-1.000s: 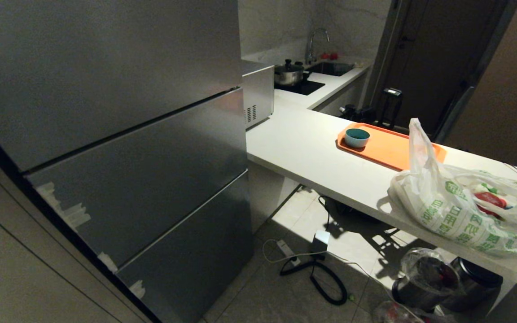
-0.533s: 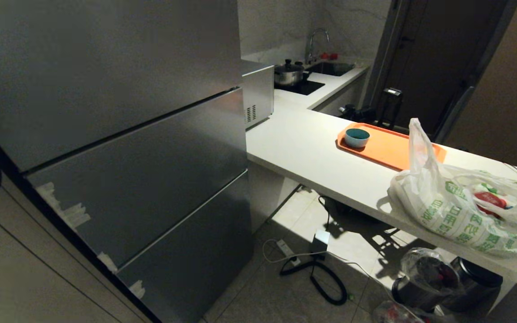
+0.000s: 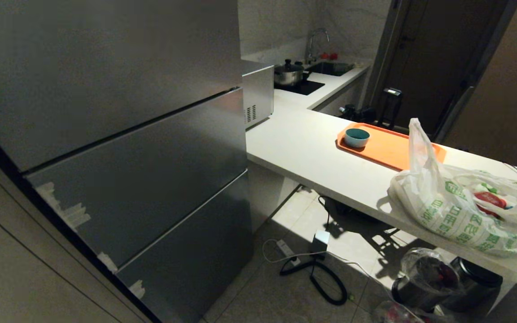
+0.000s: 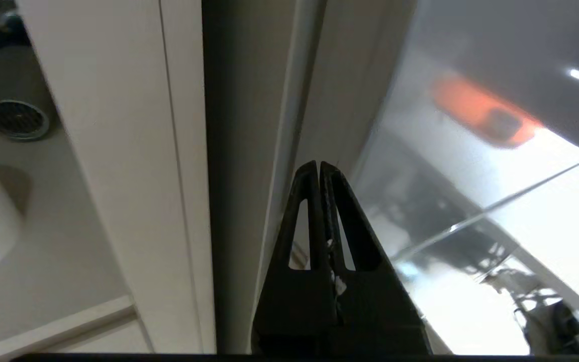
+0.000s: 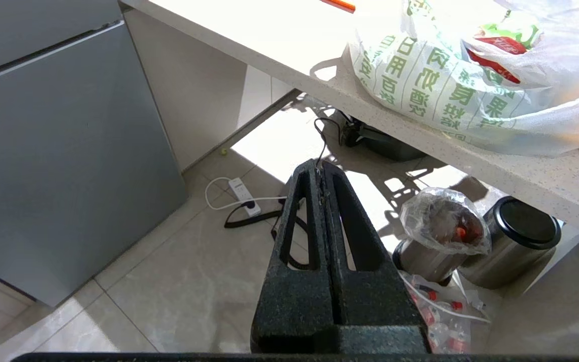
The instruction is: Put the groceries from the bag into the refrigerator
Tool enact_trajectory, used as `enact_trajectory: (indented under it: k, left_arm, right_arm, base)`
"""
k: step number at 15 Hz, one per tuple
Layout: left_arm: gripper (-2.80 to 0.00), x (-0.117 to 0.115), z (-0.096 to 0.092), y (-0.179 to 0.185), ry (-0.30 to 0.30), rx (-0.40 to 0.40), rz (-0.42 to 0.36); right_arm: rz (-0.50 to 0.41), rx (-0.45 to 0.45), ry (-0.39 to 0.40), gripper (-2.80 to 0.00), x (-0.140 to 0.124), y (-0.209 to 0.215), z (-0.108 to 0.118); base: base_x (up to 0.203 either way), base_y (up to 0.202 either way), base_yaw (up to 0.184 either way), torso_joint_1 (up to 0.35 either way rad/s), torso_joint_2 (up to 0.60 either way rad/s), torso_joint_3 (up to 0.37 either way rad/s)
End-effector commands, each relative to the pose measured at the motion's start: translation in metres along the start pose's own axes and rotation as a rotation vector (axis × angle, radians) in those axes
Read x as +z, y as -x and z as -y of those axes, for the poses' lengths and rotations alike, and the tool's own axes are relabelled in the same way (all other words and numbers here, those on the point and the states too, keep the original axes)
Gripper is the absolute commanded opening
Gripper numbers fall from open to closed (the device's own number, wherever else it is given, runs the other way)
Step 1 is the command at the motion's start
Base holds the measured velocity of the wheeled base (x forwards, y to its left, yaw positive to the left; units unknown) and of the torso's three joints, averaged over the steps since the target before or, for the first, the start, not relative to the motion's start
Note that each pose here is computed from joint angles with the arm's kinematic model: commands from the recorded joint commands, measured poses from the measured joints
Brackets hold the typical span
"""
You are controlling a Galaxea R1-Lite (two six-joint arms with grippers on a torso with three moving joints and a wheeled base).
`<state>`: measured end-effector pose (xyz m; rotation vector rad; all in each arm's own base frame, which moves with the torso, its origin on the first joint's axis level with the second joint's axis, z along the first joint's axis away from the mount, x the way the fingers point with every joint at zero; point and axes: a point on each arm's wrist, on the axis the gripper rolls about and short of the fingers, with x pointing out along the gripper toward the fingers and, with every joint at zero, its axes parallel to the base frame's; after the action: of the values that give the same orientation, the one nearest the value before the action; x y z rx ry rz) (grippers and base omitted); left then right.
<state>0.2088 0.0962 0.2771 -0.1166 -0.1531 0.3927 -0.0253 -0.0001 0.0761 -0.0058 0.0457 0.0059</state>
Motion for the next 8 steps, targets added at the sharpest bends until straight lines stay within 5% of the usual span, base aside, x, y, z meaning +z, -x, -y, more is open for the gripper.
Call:
enact_trajectory:
  k: [1,5,8]
  left_arm:
    - [-2.8,0.001,0.0,-0.014,0.047,-0.024,-0.002]
    - [-2.8,-0.001,0.001,-0.027,0.166,-0.104,-0.028]
    - [-2.8,-0.004,0.0,-0.03,0.17,-0.1,-0.037]
  right_arm:
    - [0.0,0.0,0.0,-2.8,0.0,0.0,0.0]
    - [0.0,0.0,0.0,-2.8,0.0,0.0,0.0]
    - [0.0,0.0,0.0,-2.8,0.0,0.0,0.0]
  base:
    - [0.0,0.0,0.0,0.0,0.0,0.0]
    - [0.0,0.0,0.0,0.0,0.0,0.0]
    - [0.0,0.0,0.0,0.0,0.0,0.0]
